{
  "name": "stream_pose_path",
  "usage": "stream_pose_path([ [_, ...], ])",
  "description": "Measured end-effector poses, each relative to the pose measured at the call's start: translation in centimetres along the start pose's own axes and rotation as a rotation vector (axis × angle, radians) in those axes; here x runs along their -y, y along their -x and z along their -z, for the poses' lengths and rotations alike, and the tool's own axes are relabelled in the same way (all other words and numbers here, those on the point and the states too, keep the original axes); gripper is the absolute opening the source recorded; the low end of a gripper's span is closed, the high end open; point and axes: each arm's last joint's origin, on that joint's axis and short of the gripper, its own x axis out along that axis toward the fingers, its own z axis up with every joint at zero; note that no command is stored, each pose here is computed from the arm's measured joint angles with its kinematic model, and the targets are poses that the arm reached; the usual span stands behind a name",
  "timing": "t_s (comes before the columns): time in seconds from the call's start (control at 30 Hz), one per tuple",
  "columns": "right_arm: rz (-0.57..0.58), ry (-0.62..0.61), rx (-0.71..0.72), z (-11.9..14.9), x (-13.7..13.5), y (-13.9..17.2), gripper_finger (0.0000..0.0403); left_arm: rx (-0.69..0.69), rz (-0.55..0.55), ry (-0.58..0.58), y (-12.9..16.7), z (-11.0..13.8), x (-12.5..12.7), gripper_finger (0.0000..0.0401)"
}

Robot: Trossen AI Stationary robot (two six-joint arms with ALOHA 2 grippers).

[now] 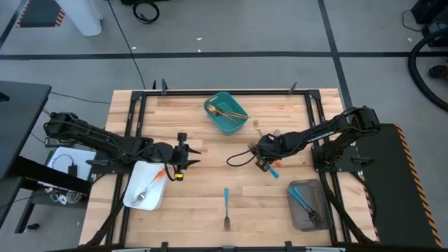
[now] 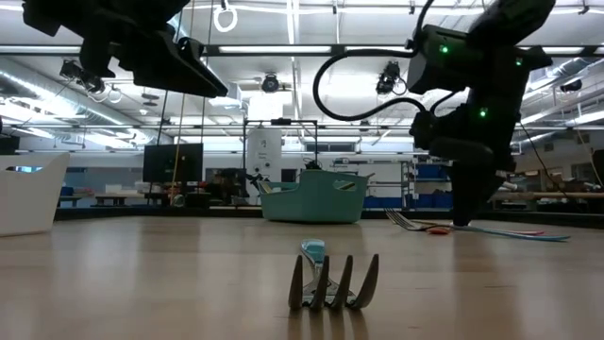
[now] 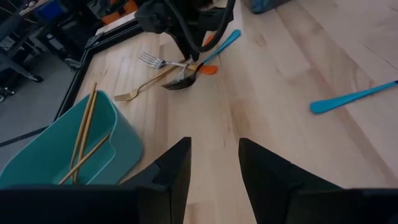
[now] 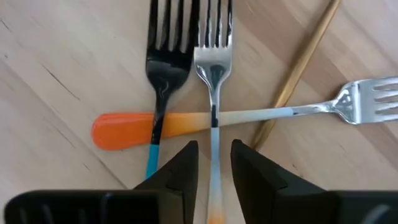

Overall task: Sort silverware by color (type)
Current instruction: Put the orange fork into the white bin

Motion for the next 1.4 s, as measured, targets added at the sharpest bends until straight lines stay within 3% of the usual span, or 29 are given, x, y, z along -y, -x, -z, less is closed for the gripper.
stream_pose_path([
  [0.33, 0.033, 0.010, 0.027, 0.5, 0.5, -0.7, 0.0092, 0.001, 0.000, -0.002, 0.0, 0.0, 0.0, 0.0142],
  [0.6, 0.019, 0.021, 0.018, 0.5, 0.4, -0.7, 0.0013, 0.005, 0.006, -0.009, 0.1, -0.1, 0.1, 0.0142],
  [1.07, -0.028, 0.122, 0.089, -0.5, -2.1, 2.0, 0.0009, 0.022, 0.046, 0.030, 0.1, -0.3, 0.8, 0.0144],
  [1.23, -0.073, 0.172, 0.137, -1.1, -3.5, 3.4, 0.0010, 0.033, 0.033, -0.003, 0.0, -0.4, 0.6, 0.0173],
  [1.4, -0.199, 0.194, 0.219, -2.1, -4.8, 4.1, 0.0010, 0.040, -0.010, -0.101, -1.3, -0.4, 1.0, 0.0214],
])
